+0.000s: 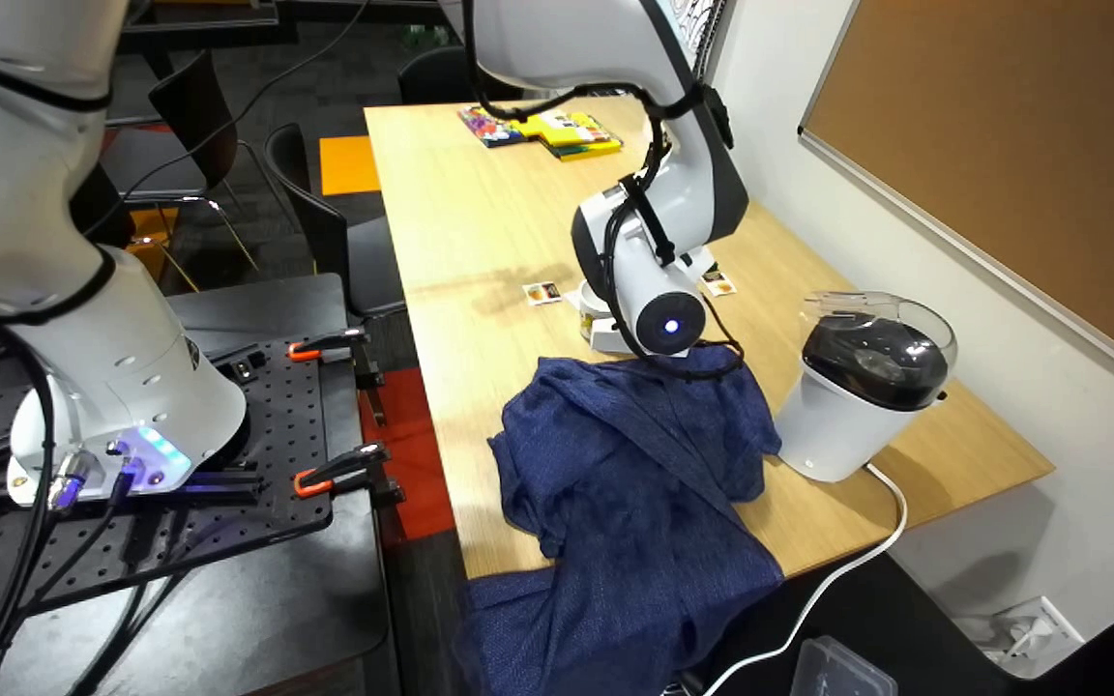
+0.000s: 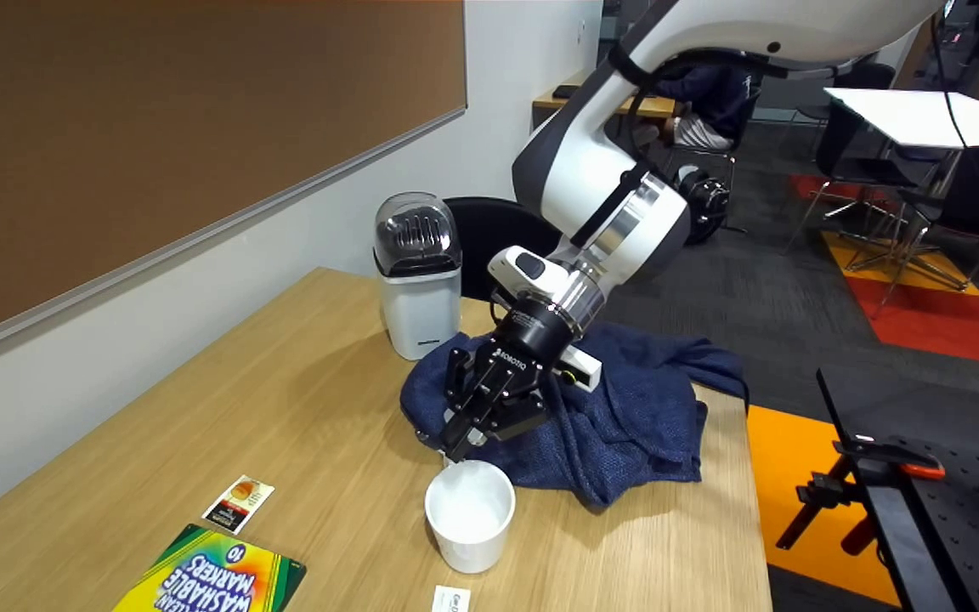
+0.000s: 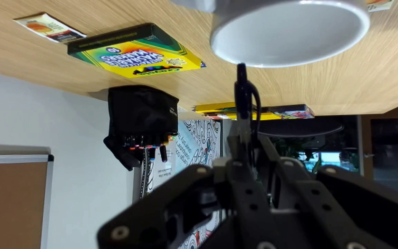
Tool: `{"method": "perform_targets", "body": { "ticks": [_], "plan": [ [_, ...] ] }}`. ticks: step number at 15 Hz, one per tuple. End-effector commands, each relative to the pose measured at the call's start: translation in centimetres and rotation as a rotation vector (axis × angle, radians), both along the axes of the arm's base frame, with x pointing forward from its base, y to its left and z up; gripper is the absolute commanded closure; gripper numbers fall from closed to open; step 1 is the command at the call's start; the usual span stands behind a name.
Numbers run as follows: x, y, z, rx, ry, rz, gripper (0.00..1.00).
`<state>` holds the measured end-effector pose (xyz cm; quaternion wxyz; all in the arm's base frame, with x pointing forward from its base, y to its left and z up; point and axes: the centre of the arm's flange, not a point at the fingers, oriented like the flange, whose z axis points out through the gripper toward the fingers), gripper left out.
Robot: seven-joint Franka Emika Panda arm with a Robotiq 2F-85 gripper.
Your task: Pick the black pen and place it in the white cup.
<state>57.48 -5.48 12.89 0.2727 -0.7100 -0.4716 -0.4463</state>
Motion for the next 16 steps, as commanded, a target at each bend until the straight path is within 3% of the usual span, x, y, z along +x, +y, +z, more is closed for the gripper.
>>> {"method": "perform_targets", "body": {
  "ticks": [1, 9, 10, 12, 16],
  "plan": [
    [-0.4, -0.4, -1.5, 0.071, 0.023, 0.002, 0.96],
    [-1.1, -0.3, -2.4, 0.094, 0.044, 0.018, 0.96],
    [-1.1, -0.3, -2.5, 0.092, 0.051, 0.02, 0.6],
    [-1.0, -0.3, -2.6, 0.095, 0.057, 0.018, 0.52],
    [-1.1, -0.2, -2.5, 0.1, 0.065, 0.016, 0.22]
  ]
}}
